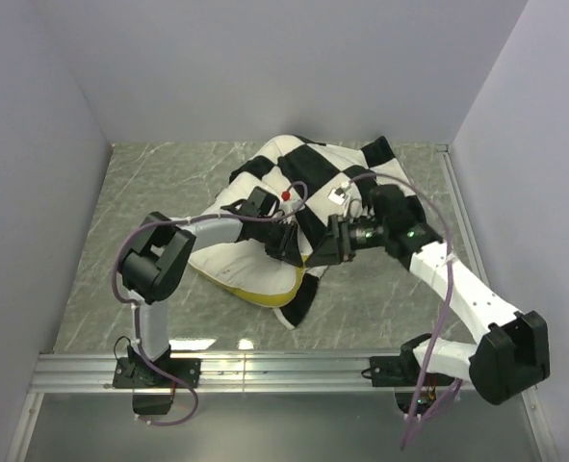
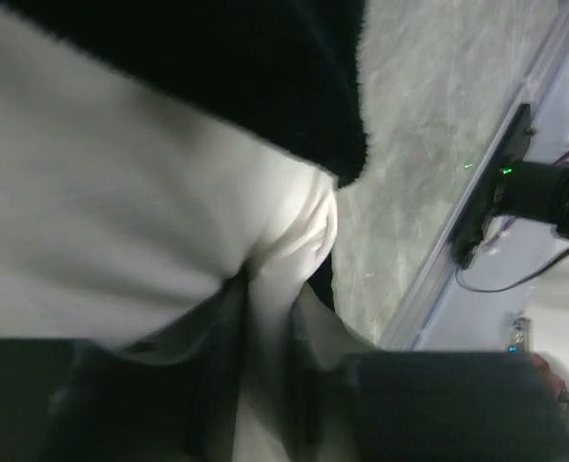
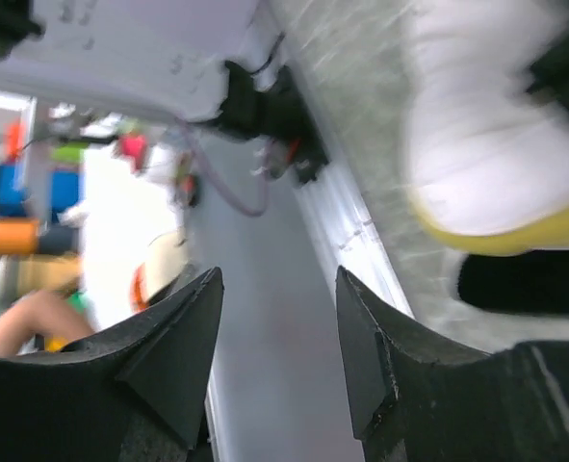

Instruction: Put the pillow into the pillowcase

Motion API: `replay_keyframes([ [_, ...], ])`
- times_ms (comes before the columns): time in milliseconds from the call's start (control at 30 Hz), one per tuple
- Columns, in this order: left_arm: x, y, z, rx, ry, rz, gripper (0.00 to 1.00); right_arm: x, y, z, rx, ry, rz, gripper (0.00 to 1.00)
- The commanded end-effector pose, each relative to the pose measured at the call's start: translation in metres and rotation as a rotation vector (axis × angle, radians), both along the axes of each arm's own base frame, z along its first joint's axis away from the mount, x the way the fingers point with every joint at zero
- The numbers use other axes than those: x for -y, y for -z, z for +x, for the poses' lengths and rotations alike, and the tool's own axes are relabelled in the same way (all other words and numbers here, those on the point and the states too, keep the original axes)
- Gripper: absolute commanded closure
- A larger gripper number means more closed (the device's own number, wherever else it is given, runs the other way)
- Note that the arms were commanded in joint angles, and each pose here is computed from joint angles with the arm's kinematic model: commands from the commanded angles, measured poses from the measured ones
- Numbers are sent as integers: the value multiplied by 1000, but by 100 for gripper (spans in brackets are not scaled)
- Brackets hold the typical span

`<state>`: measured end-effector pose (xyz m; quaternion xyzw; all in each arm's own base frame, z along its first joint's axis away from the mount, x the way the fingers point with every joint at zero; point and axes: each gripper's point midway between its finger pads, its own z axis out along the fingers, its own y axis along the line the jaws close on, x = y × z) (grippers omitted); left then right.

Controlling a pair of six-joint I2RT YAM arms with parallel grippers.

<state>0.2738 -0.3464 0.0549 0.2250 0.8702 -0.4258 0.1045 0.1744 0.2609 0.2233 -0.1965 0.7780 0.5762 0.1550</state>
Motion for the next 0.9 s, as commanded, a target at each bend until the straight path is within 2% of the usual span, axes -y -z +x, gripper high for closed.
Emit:
replay_keyframes([
  [0,7,-31,4,77,57,-48,68,41,3,15,74,3,-142,42],
  [33,3,-45,5,109,70,-62,59,46,-1,22,67,27,-173,41],
  [67,-3,-81,6,213,98,-108,50,54,-11,58,157,131,-264,41],
  [100,-11,-99,5,253,99,-132,34,58,-18,75,200,184,-300,41],
  [133,-28,-118,14,292,64,-157,22,61,-25,94,246,237,-333,38],
  [167,-40,-152,11,372,59,-199,14,67,-38,124,310,325,-392,36],
  [233,-69,-172,15,423,16,-157,9,66,-52,153,343,399,-405,31],
  [267,-85,-194,22,514,-34,-130,9,62,-62,172,358,422,-409,30],
  [300,-98,-198,25,535,-73,-108,4,63,-64,184,372,447,-432,28],
  [367,-140,-192,37,552,-177,-44,3,45,-69,199,419,430,-441,27],
  [433,-185,-176,56,546,-284,46,2,26,-69,202,472,392,-464,22],
  [500,-215,-148,64,510,-310,125,3,7,-67,206,518,347,-482,22],
  [533,-243,-141,75,486,-375,149,3,-11,-65,198,541,300,-482,21],
  [633,-280,-110,93,404,-427,214,10,-40,-50,201,563,237,-509,21],
  [733,-291,-78,105,333,-422,239,15,-66,-43,197,579,205,-515,20],
  [867,-294,-48,112,254,-436,235,19,-90,-40,194,584,192,-513,10],
])
